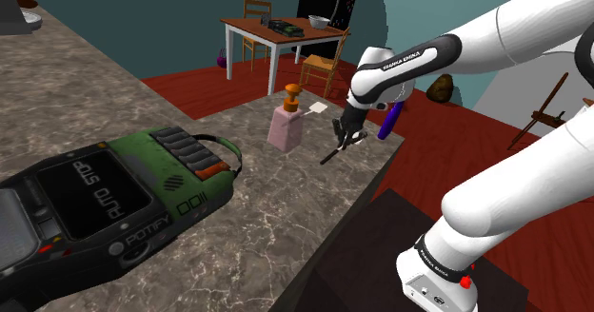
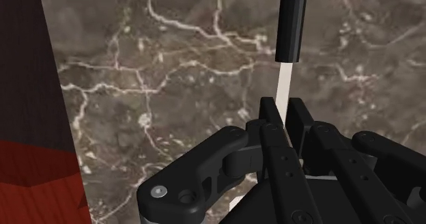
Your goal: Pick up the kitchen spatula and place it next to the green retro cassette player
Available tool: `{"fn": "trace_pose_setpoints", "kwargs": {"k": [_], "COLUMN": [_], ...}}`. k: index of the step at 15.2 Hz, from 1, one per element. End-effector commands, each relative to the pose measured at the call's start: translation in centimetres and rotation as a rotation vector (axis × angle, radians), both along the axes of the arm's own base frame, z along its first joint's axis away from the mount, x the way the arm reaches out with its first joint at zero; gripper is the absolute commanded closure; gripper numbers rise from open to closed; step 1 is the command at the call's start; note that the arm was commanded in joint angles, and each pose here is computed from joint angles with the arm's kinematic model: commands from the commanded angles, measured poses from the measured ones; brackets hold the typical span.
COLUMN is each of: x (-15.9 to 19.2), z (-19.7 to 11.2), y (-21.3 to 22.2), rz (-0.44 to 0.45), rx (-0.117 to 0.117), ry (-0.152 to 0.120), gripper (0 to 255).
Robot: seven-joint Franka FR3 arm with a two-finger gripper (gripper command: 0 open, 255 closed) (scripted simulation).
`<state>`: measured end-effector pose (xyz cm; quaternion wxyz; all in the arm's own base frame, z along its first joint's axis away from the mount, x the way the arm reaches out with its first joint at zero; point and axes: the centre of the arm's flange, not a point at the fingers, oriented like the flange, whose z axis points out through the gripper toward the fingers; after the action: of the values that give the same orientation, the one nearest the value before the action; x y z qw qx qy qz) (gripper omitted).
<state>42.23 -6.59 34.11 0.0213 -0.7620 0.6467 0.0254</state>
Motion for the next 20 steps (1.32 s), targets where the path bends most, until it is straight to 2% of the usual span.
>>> {"fn": "trace_pose_setpoints", "kwargs": {"k": [1,20], "x": [0.0,0.0], "z": [0.8,10.8], "y": [0.0,0.0], "rz": [0.000,0.000], "rx": [0.000,0.000], "ry": [0.000,0.000], "gripper": [255,255]}}
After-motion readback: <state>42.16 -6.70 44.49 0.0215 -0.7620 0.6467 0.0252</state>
